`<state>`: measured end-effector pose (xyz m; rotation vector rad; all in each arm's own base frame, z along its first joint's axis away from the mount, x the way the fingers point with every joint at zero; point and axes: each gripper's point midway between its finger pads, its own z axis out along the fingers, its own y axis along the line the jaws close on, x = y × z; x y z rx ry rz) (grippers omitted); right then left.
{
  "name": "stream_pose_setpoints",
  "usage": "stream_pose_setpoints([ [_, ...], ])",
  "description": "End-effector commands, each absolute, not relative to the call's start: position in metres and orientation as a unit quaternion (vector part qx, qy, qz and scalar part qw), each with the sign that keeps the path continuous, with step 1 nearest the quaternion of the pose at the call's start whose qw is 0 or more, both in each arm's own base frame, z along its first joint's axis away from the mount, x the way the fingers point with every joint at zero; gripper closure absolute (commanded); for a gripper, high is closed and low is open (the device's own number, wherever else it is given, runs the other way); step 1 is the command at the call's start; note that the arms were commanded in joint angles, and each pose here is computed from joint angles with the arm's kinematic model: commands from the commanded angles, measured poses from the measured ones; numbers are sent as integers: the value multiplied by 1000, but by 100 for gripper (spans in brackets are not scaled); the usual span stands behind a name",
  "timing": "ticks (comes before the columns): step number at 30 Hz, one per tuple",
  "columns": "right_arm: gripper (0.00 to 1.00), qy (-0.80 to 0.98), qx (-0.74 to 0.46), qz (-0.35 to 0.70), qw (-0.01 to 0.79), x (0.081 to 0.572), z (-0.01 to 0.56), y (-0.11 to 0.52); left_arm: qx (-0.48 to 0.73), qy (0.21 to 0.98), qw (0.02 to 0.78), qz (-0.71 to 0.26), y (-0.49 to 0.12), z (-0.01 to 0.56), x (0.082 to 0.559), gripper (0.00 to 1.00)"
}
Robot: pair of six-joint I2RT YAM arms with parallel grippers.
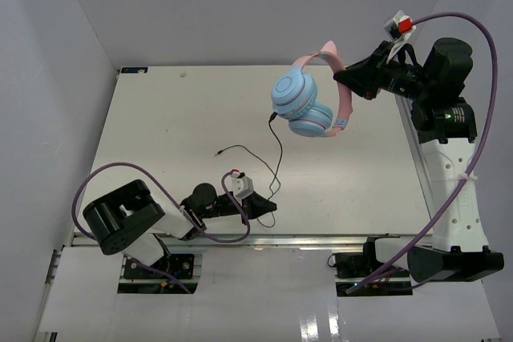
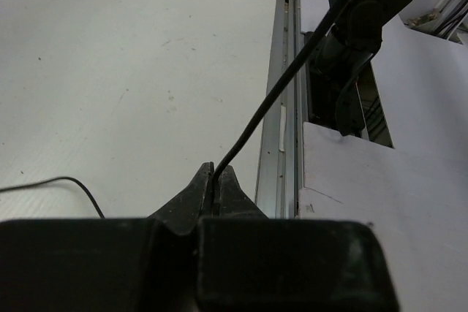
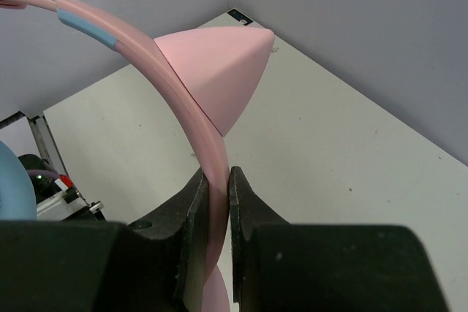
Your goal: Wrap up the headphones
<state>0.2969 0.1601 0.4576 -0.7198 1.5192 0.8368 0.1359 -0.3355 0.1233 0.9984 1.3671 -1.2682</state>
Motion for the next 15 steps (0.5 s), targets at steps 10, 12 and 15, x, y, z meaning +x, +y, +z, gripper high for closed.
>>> stream_pose_setpoints([
  [10,92,612,-454,337,554,249,406,181,351,684,438,-466,-285,152,229,100],
  [12,92,639,-454,270,559,262,383,179,356,701,411,-462,-283,155,243,100],
  [15,92,656,-456,193,569,272,363,166,343,737,382,-440,-274,157,268,100],
])
